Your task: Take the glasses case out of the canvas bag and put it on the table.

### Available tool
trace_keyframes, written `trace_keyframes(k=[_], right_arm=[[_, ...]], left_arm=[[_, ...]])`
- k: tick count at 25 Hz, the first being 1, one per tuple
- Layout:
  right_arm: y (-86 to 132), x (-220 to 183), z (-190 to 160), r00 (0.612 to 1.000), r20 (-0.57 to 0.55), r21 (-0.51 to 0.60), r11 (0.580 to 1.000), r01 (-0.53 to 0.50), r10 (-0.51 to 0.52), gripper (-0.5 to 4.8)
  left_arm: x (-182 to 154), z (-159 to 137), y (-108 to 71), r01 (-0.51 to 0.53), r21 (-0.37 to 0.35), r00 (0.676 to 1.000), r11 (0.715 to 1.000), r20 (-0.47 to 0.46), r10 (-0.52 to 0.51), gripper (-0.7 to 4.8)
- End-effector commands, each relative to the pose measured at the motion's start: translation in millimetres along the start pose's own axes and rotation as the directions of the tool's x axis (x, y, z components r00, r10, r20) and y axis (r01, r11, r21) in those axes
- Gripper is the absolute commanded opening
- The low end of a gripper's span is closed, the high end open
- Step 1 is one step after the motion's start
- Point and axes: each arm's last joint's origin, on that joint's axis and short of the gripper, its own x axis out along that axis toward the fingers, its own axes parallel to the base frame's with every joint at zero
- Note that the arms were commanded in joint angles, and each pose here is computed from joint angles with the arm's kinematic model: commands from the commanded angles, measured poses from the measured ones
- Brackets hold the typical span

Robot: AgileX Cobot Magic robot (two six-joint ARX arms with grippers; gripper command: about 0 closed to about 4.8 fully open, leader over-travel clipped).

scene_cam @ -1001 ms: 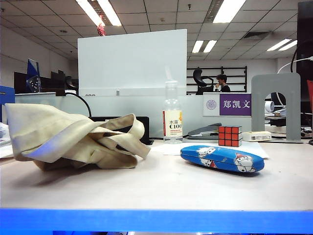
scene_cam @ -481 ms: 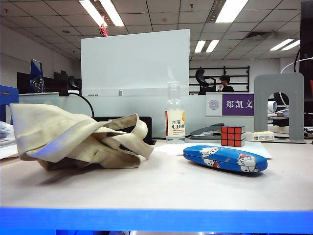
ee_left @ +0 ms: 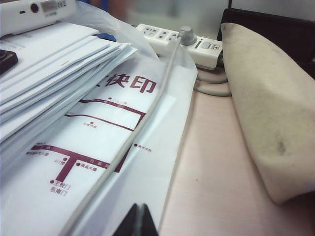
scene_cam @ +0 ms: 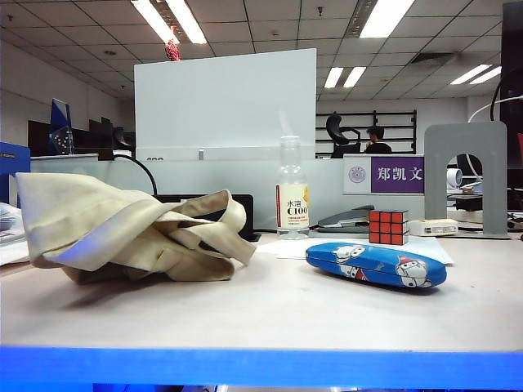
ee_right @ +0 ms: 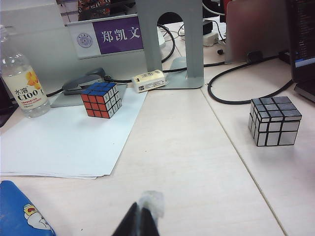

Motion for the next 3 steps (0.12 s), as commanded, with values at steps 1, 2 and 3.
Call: trace_keyframes(k=[1, 2, 3], right_arm=[[0.3, -0.3, 2.6, 1.0, 0.015, 0.011, 1.0, -0.001, 0.001, -0.05], [0.3, -0.3, 2.6, 1.0, 0.015, 0.011, 1.0, -0.002, 0.002, -0.05], [0.3, -0.3, 2.5, 1.0, 0.015, 0.011, 1.0, -0.001, 0.001, -0.05]], left_arm=[[-0.1, 1.2, -0.3, 0.006, -0.004, 1.0, 1.0, 0.011, -0.005, -0.03], [0.0, 1.2, -0.3, 0.006, -0.003, 1.0, 1.0, 0.011, -0.005, -0.03], [0.0, 1.2, -0.3, 0.005, -0.004, 1.0, 1.0, 0.01, -0.005, -0.03]])
